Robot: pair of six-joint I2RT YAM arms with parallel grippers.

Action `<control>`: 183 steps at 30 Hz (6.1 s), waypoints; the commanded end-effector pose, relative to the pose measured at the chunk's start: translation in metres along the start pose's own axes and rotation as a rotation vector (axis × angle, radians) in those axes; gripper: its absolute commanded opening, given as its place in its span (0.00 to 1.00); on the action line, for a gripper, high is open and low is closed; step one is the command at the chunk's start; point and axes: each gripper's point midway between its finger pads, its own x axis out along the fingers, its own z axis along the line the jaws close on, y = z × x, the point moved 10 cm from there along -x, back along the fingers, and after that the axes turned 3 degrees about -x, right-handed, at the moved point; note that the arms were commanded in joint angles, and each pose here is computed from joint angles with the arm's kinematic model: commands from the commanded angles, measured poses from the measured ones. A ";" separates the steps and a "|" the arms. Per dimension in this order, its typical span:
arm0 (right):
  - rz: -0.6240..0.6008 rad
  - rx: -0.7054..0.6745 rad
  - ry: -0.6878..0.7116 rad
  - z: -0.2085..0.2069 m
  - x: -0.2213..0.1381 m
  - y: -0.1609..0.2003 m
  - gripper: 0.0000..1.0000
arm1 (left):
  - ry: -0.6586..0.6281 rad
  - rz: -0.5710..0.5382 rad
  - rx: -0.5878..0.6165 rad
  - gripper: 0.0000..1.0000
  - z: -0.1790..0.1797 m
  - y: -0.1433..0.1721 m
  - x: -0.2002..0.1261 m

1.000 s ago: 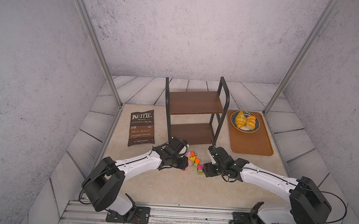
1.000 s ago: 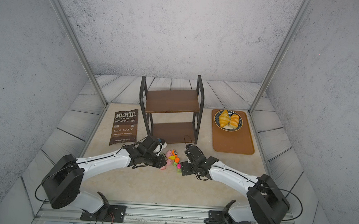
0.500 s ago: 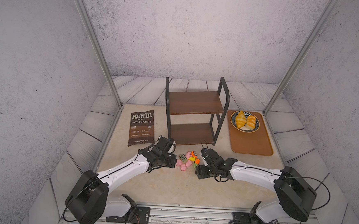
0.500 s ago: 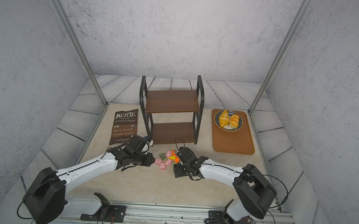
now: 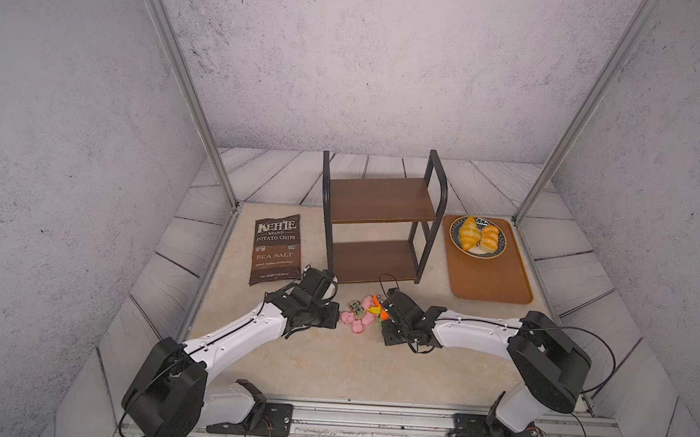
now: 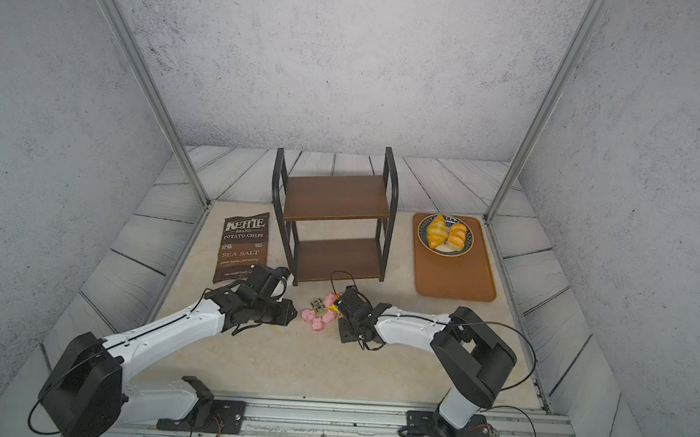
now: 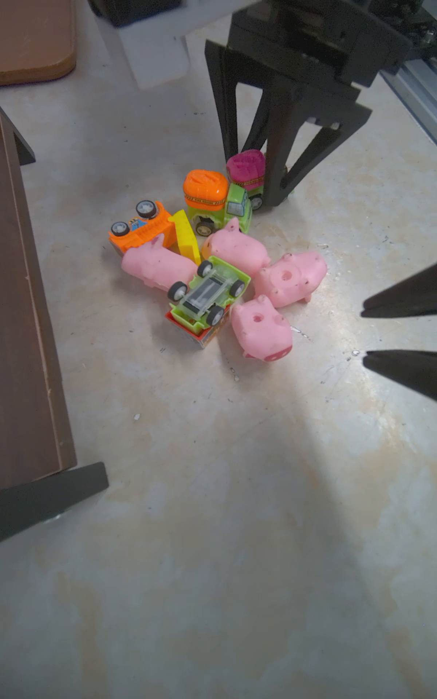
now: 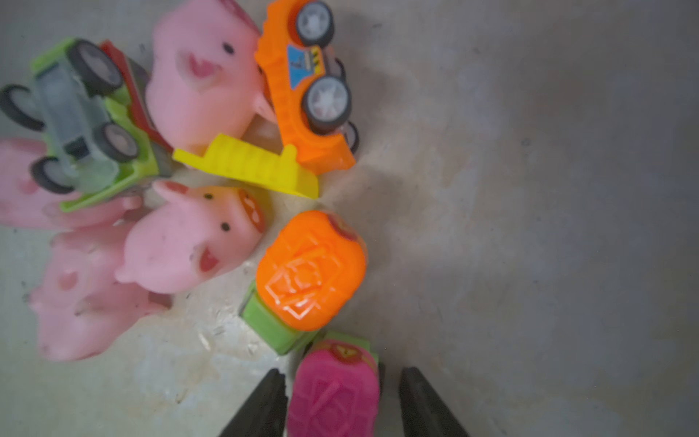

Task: Organize plastic toys on shelves
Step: Pick up the plastic toy at the center of the board, then place the plastic toy on the shelf, then adjust the plastic toy at the center of the board.

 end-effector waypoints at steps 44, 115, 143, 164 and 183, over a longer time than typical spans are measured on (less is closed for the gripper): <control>-0.276 -0.066 0.140 -0.066 -0.031 -0.135 0.27 | -0.030 -0.019 -0.012 0.21 0.014 -0.001 -0.009; -0.202 -0.047 0.061 -0.064 -0.024 -0.151 0.71 | 0.126 0.013 0.020 0.31 0.004 -0.004 -0.005; -0.082 0.026 -0.152 -0.057 -0.039 -0.024 0.41 | 0.202 0.126 0.116 0.33 -0.059 -0.024 0.057; -0.043 0.071 -0.109 -0.042 -0.003 -0.030 0.32 | 0.051 0.211 0.176 0.21 -0.080 -0.023 0.097; -0.024 0.051 -0.122 -0.038 0.007 -0.036 0.38 | 0.228 0.268 0.185 0.17 -0.100 -0.012 0.098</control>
